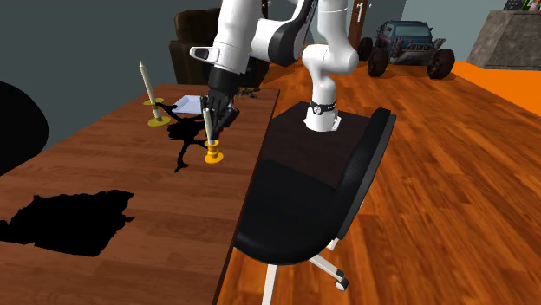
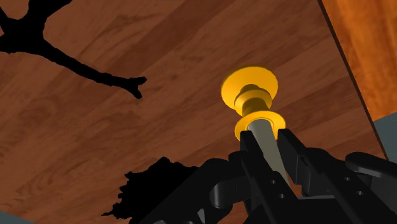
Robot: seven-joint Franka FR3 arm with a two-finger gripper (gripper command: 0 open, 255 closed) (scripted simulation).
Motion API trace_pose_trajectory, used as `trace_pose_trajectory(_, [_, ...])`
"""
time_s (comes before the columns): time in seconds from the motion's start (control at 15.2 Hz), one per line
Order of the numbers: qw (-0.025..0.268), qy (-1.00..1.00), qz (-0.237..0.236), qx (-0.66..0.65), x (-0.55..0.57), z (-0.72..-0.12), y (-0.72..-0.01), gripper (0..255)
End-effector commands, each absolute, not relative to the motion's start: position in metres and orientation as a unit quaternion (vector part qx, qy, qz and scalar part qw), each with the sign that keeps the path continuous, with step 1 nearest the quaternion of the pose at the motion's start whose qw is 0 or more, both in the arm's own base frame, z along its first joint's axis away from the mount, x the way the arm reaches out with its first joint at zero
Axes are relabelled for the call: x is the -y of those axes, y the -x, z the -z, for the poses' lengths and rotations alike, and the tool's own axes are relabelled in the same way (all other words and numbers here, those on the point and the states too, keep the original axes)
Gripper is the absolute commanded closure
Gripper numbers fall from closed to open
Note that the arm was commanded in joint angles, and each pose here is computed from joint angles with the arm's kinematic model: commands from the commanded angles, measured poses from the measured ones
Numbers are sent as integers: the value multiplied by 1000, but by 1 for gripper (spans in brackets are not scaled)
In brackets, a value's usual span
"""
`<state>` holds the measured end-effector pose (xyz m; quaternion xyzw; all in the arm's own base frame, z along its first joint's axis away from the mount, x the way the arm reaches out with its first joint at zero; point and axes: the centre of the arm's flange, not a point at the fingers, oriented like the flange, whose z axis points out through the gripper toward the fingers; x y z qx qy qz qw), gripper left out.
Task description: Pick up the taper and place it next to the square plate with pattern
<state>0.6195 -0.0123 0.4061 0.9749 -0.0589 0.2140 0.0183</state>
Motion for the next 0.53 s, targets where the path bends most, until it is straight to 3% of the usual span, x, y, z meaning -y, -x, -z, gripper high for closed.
trace_pose_trajectory(0.0, [18, -975, -214, 59, 13, -417, -620, 255])
trace_pose_trajectory(0.46, [18, -975, -214, 59, 13, -454, -620, 255])
